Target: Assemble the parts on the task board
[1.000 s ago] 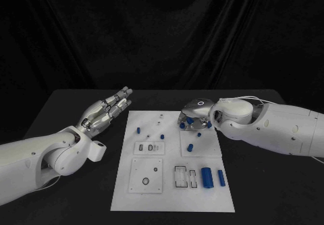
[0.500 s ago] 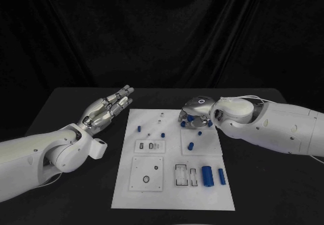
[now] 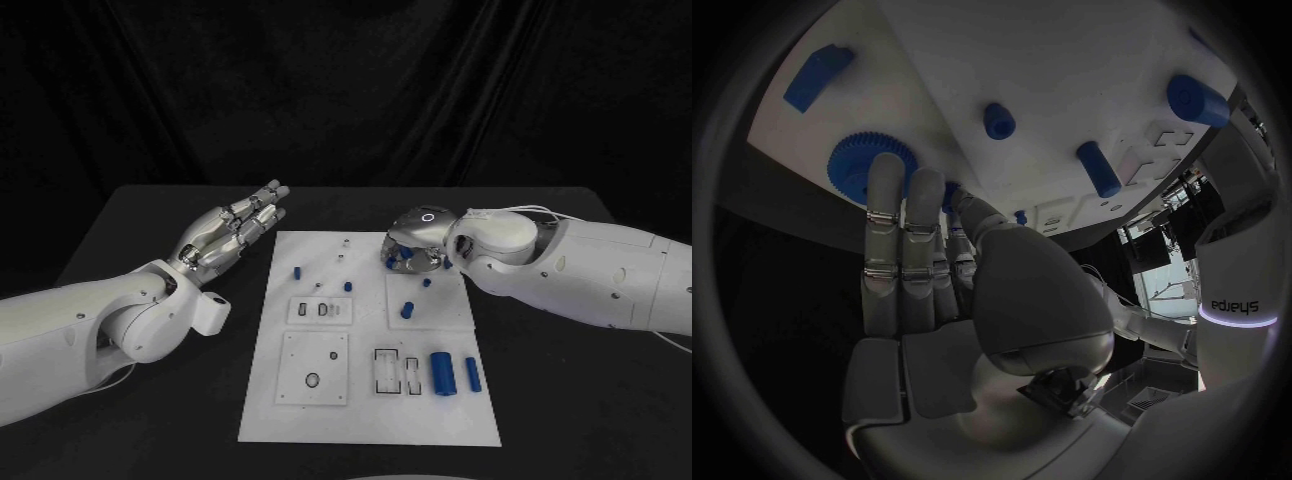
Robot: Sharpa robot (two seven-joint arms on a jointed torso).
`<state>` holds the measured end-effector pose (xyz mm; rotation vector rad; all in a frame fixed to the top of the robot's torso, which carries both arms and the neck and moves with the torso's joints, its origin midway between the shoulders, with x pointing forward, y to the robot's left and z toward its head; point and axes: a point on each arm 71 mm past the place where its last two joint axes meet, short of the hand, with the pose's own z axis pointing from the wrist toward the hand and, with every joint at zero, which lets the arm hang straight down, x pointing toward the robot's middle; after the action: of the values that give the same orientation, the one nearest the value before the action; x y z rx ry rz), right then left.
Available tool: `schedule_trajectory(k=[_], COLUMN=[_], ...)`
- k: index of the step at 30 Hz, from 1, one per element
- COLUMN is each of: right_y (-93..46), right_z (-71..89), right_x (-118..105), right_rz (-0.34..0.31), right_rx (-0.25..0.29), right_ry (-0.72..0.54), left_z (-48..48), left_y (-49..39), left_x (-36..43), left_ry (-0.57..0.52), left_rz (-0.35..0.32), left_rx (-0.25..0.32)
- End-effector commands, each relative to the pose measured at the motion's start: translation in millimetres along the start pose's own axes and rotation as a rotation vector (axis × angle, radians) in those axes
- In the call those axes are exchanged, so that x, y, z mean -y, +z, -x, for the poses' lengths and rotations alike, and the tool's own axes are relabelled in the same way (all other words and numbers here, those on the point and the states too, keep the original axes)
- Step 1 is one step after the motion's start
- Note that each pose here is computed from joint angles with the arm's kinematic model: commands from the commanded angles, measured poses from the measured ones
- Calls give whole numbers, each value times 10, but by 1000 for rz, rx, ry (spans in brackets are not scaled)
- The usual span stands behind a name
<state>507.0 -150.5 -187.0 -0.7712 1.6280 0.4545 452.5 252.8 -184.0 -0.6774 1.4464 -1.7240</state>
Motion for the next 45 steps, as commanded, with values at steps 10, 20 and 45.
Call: schedule_trajectory(k=[10, 20, 45], right_y=[0, -31, 499], right_z=[-45, 206, 540], right_x=[-15, -17, -157], right_rz=[27, 35, 24], right_rx=[36, 149, 174], right_ry=[-4, 29, 79], left_z=[3, 43, 13], left_y=[7, -37, -10], left_x=[120, 126, 115], left_ry=[-14, -7, -12], left_rz=[-161, -149, -144], left_rx=[-15, -3, -11])
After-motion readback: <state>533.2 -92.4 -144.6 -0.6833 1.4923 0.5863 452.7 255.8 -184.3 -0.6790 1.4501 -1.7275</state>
